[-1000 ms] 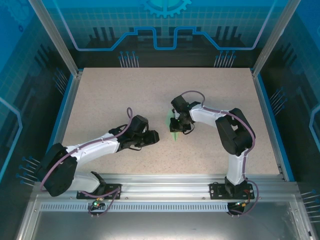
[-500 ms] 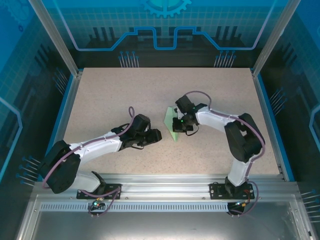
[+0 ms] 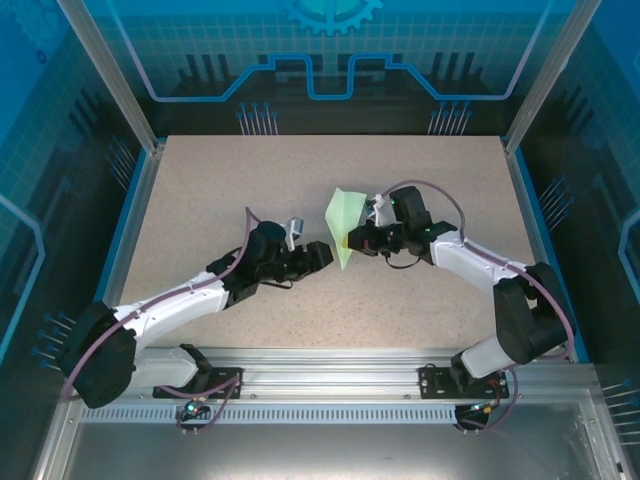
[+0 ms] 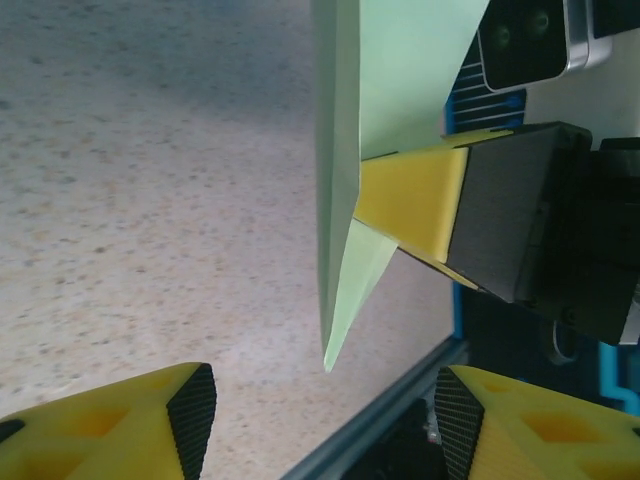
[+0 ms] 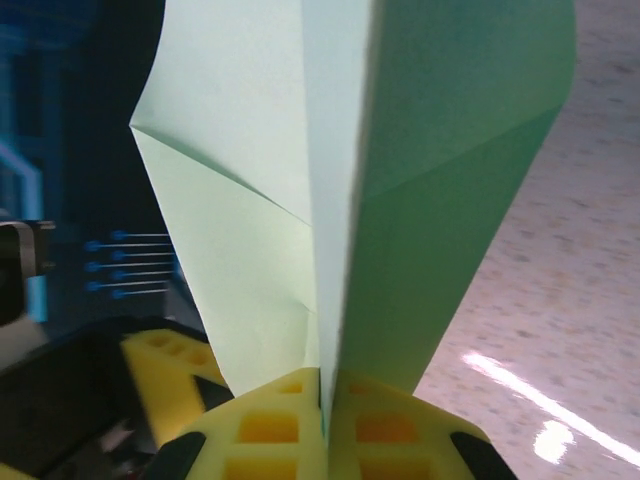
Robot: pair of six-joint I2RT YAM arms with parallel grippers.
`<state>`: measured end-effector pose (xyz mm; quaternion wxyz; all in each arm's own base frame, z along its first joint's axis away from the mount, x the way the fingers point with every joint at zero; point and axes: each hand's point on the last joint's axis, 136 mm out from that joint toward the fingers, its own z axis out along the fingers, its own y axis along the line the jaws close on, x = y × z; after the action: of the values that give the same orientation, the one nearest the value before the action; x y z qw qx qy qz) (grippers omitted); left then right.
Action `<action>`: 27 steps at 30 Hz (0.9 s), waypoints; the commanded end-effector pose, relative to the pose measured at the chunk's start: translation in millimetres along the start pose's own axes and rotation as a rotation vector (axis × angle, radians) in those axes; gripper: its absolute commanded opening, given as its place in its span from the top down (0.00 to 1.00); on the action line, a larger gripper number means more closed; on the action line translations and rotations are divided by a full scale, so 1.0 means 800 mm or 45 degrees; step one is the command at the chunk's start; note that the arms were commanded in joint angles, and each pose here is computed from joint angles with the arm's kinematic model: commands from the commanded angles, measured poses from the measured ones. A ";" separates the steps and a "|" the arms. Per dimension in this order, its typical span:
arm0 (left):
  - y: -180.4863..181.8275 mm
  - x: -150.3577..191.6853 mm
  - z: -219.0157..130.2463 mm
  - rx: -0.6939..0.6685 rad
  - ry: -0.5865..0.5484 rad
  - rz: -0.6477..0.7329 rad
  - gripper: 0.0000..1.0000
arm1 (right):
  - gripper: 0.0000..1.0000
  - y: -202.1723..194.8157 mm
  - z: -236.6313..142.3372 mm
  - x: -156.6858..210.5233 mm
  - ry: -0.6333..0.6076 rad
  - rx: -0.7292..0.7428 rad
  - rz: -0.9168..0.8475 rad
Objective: Fold a paper plane with a square sheet of paper (pick it up from the middle)
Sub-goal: Pick up the paper plane from the center of the table, then place the paper plane at the center of the table.
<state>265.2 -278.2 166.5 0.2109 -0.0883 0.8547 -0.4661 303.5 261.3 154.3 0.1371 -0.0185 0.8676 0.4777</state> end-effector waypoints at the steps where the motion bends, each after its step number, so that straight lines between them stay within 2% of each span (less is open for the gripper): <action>1: -0.030 -0.004 -0.002 0.135 0.023 0.007 0.38 | 1.00 0.046 -0.018 -0.008 -0.020 -0.191 -0.043; 5: -0.051 -0.019 -0.009 0.310 0.000 -0.031 0.44 | 1.00 0.059 -0.027 -0.010 -0.035 -0.236 -0.064; 8: -0.060 -0.027 -0.017 0.369 -0.018 -0.024 0.48 | 1.00 0.065 -0.032 -0.011 -0.043 -0.267 -0.059; 14: -0.051 -0.047 -0.029 0.377 -0.093 -0.078 0.55 | 1.00 0.080 -0.042 -0.014 -0.066 -0.308 -0.077; 21: -0.065 -0.049 -0.019 0.465 -0.052 -0.101 0.58 | 1.00 0.095 -0.047 -0.016 -0.072 -0.360 -0.090; 27: -0.085 -0.043 -0.019 0.501 -0.009 -0.044 0.58 | 0.99 0.100 -0.047 -0.014 -0.073 -0.367 -0.100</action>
<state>290.4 -281.2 216.6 0.2157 -0.0974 0.7623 -0.6024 297.7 274.0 231.7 0.1705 -0.0496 0.7947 0.5805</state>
